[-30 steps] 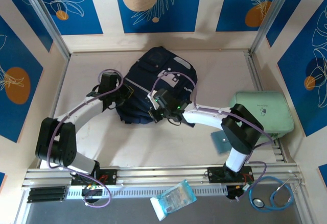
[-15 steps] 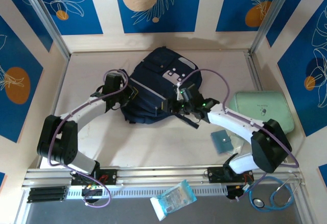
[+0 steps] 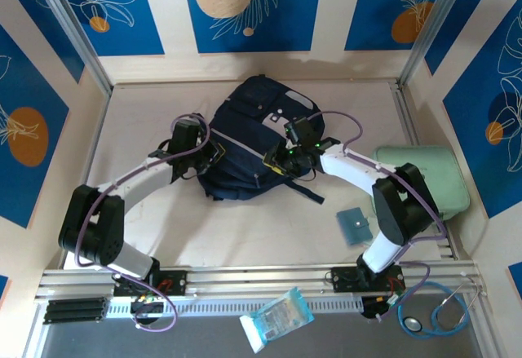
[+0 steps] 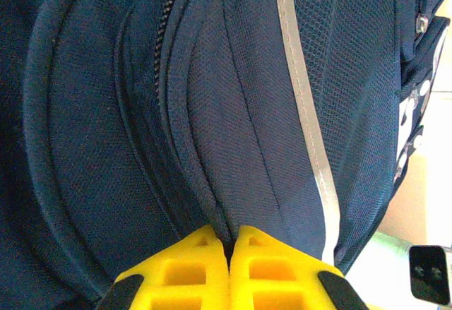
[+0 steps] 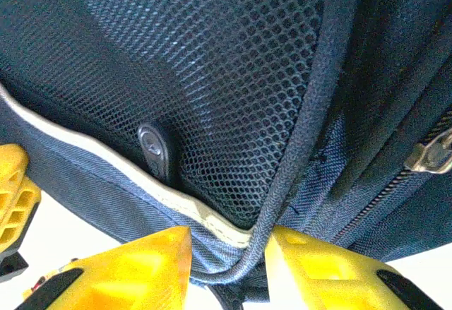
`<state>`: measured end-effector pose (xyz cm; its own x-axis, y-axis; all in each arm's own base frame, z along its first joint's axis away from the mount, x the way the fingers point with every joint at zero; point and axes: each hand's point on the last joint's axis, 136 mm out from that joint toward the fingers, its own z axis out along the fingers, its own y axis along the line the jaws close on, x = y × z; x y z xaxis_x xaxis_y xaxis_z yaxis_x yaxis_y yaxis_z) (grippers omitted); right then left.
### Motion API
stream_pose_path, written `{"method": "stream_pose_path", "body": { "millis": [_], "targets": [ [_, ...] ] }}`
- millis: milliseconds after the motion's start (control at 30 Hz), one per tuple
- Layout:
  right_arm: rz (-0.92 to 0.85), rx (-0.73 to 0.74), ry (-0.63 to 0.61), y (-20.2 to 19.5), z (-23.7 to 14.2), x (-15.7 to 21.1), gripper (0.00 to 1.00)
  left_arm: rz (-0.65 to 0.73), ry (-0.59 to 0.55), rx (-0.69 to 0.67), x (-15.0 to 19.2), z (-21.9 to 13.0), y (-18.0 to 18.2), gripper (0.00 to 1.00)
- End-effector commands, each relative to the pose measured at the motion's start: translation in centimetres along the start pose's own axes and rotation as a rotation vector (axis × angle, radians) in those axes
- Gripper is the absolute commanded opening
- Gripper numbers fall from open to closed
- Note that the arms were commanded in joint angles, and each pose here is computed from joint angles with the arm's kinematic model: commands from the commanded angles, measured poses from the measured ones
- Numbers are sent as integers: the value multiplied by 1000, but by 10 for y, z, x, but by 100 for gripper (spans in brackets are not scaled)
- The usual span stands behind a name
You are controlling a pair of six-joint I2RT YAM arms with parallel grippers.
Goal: Pack books, pencil case, and school supplies into a backpack
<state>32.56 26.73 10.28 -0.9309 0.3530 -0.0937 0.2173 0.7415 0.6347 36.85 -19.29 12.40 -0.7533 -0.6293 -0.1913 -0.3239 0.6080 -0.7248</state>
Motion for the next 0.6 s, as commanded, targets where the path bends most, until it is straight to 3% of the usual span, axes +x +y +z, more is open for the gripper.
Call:
{"method": "stream_pose_path", "body": {
  "millis": [0, 233, 300, 433, 567],
  "targets": [
    [16, 13, 17, 5, 0, 6, 33, 51, 55, 37, 18, -6, -9, 0],
    [20, 89, -29, -10, -3, 0, 33, 80, 50, 10, 18, -8, -4, 1],
    [5, 65, -13, -4, 1, 0, 25, 91, 47, -1, 17, -9, -3, 4],
    [-31, 11, -24, 14, -3, -4, 13, 137, 38, -61, 20, -17, 11, 25],
    [-73, -52, -56, 31, -17, -8, 10, 280, 17, -139, 29, -34, 23, 41]
  ]
}}
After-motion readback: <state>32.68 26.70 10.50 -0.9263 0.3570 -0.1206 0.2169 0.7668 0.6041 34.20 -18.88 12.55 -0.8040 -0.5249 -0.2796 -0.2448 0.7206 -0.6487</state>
